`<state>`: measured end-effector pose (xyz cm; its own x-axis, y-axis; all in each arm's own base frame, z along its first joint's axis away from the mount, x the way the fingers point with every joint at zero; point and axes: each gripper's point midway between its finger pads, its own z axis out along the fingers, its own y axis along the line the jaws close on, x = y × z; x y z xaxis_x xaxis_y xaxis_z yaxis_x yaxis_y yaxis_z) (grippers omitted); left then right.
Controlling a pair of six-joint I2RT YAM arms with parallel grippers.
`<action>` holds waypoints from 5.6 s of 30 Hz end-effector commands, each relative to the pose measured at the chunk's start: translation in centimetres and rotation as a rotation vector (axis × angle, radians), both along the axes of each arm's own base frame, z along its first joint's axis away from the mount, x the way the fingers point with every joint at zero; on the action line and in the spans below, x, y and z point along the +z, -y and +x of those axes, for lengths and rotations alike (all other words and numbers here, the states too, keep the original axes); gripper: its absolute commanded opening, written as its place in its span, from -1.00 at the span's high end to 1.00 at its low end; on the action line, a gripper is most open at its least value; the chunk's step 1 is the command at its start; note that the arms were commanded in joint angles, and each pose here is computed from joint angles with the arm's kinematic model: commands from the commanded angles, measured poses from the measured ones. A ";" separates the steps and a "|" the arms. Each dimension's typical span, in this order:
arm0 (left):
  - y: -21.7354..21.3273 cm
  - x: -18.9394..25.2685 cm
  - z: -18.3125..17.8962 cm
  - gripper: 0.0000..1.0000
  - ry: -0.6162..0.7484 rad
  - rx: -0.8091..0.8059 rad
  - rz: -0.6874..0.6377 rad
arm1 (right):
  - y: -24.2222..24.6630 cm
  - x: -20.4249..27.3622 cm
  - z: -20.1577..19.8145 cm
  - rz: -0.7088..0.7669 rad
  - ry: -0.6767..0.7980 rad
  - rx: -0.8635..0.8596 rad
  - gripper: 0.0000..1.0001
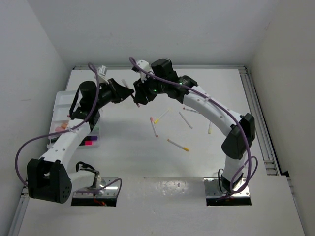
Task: Sort the stationery into containers
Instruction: Pass the stationery from the right arm to the left, then place the stationery into the container, then grab a piece of stationery with the right arm, then pass the stationery from the right arm to the left
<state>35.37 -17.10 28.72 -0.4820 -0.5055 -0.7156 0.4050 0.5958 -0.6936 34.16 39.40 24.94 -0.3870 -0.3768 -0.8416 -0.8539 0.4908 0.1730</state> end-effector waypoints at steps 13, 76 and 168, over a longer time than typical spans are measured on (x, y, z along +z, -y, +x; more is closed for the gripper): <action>-19.0 -3.9 5.7 0.74 0.174 -0.515 1.040 | 11.8 -1.2 3.2 0.058 -0.129 -0.182 -0.13; -9.1 1.8 -2.3 -0.24 0.690 -0.544 1.075 | 21.5 -25.1 -12.4 -0.590 -0.365 -0.140 0.29; 11.6 -13.5 -20.9 0.82 0.886 -1.328 1.076 | 9.3 -9.9 -20.5 -0.003 -0.840 0.411 0.57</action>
